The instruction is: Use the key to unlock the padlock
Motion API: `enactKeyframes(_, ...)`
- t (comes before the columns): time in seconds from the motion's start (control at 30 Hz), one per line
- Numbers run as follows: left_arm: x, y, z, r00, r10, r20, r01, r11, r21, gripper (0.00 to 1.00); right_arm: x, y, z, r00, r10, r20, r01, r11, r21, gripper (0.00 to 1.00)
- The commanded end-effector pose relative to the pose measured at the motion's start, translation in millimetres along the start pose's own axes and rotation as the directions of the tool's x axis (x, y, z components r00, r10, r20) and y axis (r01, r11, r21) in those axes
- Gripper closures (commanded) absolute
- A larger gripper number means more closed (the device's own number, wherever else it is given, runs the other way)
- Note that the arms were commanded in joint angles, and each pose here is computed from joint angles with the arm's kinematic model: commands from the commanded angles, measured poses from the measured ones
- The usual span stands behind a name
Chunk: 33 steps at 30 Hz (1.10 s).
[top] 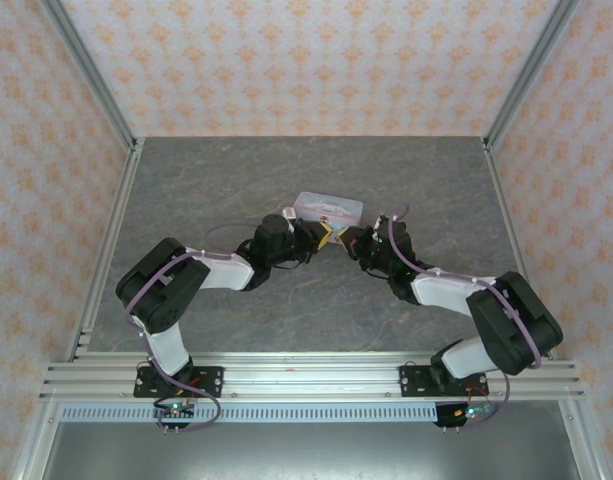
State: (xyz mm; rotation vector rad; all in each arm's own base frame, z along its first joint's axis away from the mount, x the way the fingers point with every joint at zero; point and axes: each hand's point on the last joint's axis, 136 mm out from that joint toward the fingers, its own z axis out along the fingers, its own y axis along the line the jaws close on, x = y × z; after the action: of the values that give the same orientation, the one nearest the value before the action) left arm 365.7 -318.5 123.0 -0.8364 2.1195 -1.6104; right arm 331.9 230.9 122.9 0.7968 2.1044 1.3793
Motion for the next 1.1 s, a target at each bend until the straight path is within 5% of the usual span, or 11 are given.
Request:
enactKeyframes(0.0, 18, -40, -6, 0.998, 0.028, -0.053, -0.021, 0.990, 0.138, 1.00, 0, 24, 3, 1.000, 0.021, -0.003, -0.021, 0.993, -0.118, 1.00)
enactKeyframes(0.47, 25, -39, -6, 0.996, 0.057, -0.069, -0.047, 0.990, 0.132, 1.00, -12, 34, 7, 0.988, 0.151, -0.040, -0.156, 0.970, -0.184, 1.00)
enactKeyframes(1.07, 26, -28, -4, 0.996, 0.060, -0.069, -0.053, 0.994, 0.100, 1.00, -8, 35, 16, 0.989, 0.097, -0.108, -0.111, 0.984, -0.139, 1.00)
